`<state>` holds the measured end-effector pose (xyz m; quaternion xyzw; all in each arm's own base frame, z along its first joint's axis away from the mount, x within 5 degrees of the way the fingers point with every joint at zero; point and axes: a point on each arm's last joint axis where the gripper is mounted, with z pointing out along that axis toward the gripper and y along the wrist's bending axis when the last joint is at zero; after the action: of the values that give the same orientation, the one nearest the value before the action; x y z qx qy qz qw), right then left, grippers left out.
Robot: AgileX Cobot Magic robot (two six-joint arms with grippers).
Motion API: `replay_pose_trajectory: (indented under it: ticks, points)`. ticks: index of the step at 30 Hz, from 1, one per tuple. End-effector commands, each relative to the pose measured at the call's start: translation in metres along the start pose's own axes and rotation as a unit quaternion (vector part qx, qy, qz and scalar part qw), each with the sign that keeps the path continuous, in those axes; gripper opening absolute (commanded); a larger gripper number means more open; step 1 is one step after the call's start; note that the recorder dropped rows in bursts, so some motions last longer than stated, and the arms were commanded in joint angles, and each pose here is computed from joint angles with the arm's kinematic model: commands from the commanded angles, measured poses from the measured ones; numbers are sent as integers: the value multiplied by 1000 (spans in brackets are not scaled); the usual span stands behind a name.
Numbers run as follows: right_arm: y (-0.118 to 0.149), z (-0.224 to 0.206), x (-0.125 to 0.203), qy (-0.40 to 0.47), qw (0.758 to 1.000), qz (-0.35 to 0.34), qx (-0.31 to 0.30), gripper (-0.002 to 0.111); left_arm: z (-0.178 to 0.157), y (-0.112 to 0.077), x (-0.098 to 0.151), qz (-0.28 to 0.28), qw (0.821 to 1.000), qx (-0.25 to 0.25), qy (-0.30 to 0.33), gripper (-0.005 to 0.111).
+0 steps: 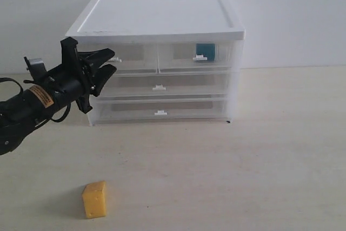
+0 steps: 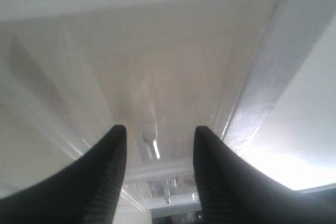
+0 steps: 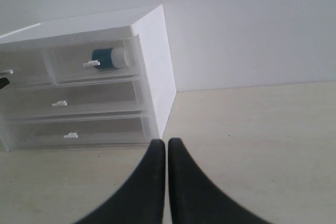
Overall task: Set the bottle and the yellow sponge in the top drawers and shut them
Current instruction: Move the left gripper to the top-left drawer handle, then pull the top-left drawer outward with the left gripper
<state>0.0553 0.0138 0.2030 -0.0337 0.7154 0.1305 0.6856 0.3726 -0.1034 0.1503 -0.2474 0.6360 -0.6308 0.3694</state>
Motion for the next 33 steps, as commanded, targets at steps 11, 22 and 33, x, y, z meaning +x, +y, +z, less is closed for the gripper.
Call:
replay_pose_trajectory:
  ticks: [11, 22, 33]
  points:
    - [0, -1, -1, -6, 1000, -3, -1, 0, 2, 0, 7, 4, 1000, 3, 30, 4]
    - [0, -1, -1, -6, 1000, -3, -1, 0, -8, -1, 18, 6, 998, -9, 68, 4]
    - [0, -1, -1, -6, 1000, -3, -1, 0, -39, -21, 34, 43, 996, -15, 77, 4]
